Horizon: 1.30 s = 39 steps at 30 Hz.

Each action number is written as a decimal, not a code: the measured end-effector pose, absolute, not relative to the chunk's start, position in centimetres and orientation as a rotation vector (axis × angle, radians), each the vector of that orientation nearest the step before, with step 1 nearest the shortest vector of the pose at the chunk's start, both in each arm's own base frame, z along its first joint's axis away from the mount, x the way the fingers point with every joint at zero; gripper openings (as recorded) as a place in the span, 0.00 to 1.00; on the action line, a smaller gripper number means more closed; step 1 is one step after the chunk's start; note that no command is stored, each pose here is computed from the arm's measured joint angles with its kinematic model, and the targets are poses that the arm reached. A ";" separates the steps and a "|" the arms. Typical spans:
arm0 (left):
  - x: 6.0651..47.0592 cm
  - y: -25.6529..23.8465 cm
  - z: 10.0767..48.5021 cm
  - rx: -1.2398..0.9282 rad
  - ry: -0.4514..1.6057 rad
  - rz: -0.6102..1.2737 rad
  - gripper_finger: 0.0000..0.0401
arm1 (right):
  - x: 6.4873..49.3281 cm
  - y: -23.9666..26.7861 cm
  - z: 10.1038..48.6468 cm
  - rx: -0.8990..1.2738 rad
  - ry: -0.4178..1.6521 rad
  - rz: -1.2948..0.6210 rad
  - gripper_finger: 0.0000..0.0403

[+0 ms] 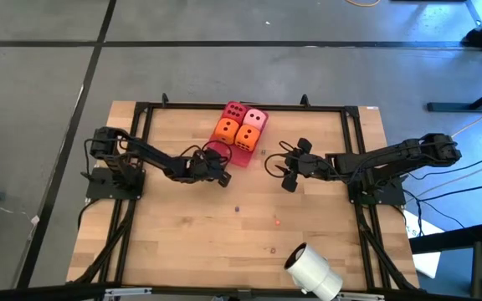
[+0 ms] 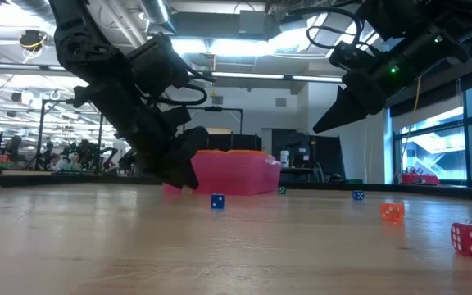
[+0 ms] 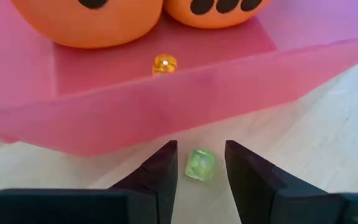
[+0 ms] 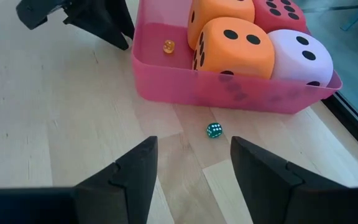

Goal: Pick & Place Dice
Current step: Put the small light green dice into the red bin

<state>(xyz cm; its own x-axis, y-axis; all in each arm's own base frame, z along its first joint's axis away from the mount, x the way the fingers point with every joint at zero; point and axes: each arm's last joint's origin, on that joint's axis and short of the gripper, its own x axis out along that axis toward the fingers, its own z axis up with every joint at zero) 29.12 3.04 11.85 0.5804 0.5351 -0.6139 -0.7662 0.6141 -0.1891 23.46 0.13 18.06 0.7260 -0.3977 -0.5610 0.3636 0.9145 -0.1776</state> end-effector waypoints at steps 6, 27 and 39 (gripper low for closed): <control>28.9 3.0 11.6 -0.463 0.591 0.788 0.31 | 23.5 0.1 18.1 -0.057 0.632 -0.419 0.51; 30.2 1.3 12.8 -0.380 0.507 0.573 0.09 | 23.5 0.1 18.1 -0.055 0.632 -0.417 0.51; 31.7 1.7 18.5 -0.131 0.380 0.536 0.10 | 23.5 0.1 18.2 -0.053 0.616 -0.423 0.51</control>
<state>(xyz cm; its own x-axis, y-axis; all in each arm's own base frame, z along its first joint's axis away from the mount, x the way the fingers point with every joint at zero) 31.73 1.74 18.51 0.7920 0.4732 -0.3858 -0.5211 0.8532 -0.0235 23.55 0.10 18.19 0.7336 -0.3996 -0.5496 0.3687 0.9135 -0.1720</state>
